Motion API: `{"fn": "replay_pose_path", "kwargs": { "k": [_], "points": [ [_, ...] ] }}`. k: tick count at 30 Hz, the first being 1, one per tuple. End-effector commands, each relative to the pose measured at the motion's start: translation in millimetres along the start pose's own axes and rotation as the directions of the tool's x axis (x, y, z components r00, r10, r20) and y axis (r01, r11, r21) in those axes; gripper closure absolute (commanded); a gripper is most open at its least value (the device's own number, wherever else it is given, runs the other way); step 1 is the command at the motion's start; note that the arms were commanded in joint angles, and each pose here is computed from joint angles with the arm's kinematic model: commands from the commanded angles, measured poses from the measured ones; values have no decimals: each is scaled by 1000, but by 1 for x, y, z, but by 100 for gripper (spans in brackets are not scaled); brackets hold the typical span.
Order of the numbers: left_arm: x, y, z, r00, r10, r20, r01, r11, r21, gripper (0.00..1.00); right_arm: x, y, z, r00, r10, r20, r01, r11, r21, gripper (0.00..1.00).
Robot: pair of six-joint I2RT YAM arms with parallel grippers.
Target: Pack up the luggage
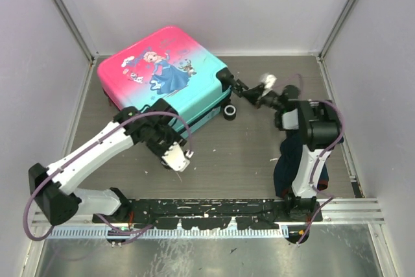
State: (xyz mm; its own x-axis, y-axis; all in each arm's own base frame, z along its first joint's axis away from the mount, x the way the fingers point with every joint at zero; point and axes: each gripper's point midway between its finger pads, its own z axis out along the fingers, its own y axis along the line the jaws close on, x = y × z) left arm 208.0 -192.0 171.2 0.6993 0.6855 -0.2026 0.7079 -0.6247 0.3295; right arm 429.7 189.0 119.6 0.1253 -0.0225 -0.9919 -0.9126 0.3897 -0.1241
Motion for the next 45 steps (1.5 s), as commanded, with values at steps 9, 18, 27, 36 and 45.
{"fn": "replay_pose_path", "kwargs": {
  "k": [9,18,27,36,45],
  "points": [
    [3,-78,-39,955,-285,-82,297,914,276,100,-41,-35,-83,999,-37,26,28,962,272,97],
    [-9,-33,-30,938,-346,27,340,931,130,100,-59,89,-50,991,98,87,-113,976,186,44],
    [-13,-31,-33,945,-322,56,313,941,132,100,-47,116,13,992,83,91,-92,991,97,34],
    [-13,-24,-35,948,-312,59,305,947,104,100,-45,114,60,992,44,121,-53,996,71,38],
    [-13,-19,-34,949,-309,67,303,949,85,100,-27,105,75,994,46,95,-58,990,126,58]
  ]
}}
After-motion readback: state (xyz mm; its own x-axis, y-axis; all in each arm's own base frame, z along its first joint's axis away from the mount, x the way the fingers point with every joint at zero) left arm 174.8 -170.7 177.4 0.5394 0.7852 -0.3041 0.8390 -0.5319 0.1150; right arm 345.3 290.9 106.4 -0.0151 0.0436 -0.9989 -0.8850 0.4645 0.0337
